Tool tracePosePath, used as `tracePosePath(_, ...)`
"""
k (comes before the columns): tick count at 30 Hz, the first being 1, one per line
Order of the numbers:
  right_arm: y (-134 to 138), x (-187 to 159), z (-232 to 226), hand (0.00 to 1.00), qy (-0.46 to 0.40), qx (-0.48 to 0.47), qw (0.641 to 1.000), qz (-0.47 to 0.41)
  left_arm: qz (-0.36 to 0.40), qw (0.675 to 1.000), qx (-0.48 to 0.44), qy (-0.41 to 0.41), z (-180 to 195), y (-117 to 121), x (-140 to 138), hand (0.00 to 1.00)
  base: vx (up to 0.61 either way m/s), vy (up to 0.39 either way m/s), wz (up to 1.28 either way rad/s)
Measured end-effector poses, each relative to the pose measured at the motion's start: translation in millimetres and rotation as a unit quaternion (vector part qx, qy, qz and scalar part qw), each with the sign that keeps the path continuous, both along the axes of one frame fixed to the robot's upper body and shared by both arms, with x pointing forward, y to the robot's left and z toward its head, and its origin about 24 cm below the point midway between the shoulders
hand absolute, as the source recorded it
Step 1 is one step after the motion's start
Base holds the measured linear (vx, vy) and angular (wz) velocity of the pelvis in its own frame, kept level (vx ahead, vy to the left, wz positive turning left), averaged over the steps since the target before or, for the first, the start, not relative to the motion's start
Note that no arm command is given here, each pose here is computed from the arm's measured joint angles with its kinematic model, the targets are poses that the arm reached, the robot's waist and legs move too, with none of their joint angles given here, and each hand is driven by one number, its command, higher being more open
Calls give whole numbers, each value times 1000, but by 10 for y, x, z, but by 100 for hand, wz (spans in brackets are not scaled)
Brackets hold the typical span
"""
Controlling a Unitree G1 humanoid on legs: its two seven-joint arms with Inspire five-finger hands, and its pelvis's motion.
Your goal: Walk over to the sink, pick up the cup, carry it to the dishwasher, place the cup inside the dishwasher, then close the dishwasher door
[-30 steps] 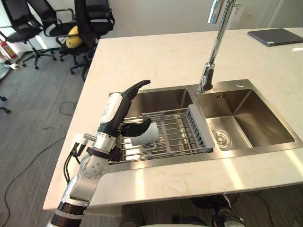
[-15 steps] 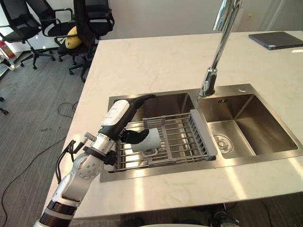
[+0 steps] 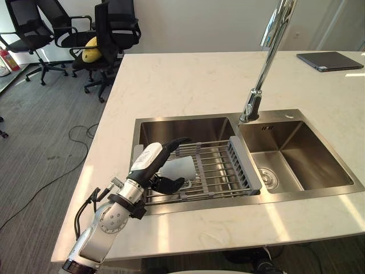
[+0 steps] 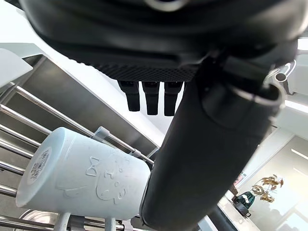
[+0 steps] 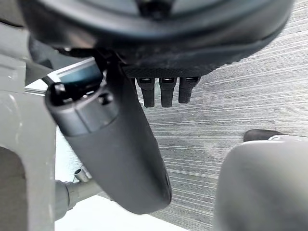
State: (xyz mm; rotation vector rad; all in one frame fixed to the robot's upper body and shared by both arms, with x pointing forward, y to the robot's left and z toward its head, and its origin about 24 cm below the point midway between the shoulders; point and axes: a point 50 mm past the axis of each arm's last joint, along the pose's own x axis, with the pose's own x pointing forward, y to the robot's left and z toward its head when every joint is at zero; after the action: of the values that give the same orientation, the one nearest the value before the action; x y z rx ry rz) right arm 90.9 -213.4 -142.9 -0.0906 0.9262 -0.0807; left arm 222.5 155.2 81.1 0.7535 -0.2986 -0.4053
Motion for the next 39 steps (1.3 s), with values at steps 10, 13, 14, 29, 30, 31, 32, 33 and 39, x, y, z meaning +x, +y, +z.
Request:
tracePosePath(10, 2, -10, -7, 90, 6, 0, 1000, -1, 44, 998, -2, 51, -252, -23, 44, 90, 0, 0, 0)
tracePosePath(13, 11, -6, -8, 90, 5, 2, 1000, -2, 50, 997, 1, 63, -325, -41, 50, 90, 0, 0, 0)
tracePosePath(14, 18, -3, -9, 90, 5, 3, 1000, -2, 51, 996, 6, 67, -348, -45, 48, 90, 0, 0, 0)
tracePosePath(29, 7, 69, 8, 90, -1, 2, 1000, -2, 73, 993, 64, 70, -423, -62, 249, 30, 24, 3, -2)
tracePosePath(30, 3, 74, 9, 90, -2, 2, 1000, -3, 69, 993, 67, 67, -412, -85, 268, 30, 30, 5, 0)
tracePosePath(31, 4, 80, 11, 90, -3, 2, 1000, -3, 66, 993, 70, 65, -406, -97, 275, 30, 0, 0, 0)
tracePosePath(32, 8, 90, 13, 90, -4, 2, 1000, -2, 65, 993, 72, 63, -402, -104, 282, 30, 0, 0, 0)
tracePosePath(33, 18, 117, 17, 90, -7, 3, 1000, -1, 65, 993, 73, 63, -400, -103, 304, 30, 0, 0, 0)
tracePosePath(39, 37, 145, 21, 90, -10, 5, 1000, 1, 68, 993, 73, 67, -413, -95, 332, 30, -3, 3, -2)
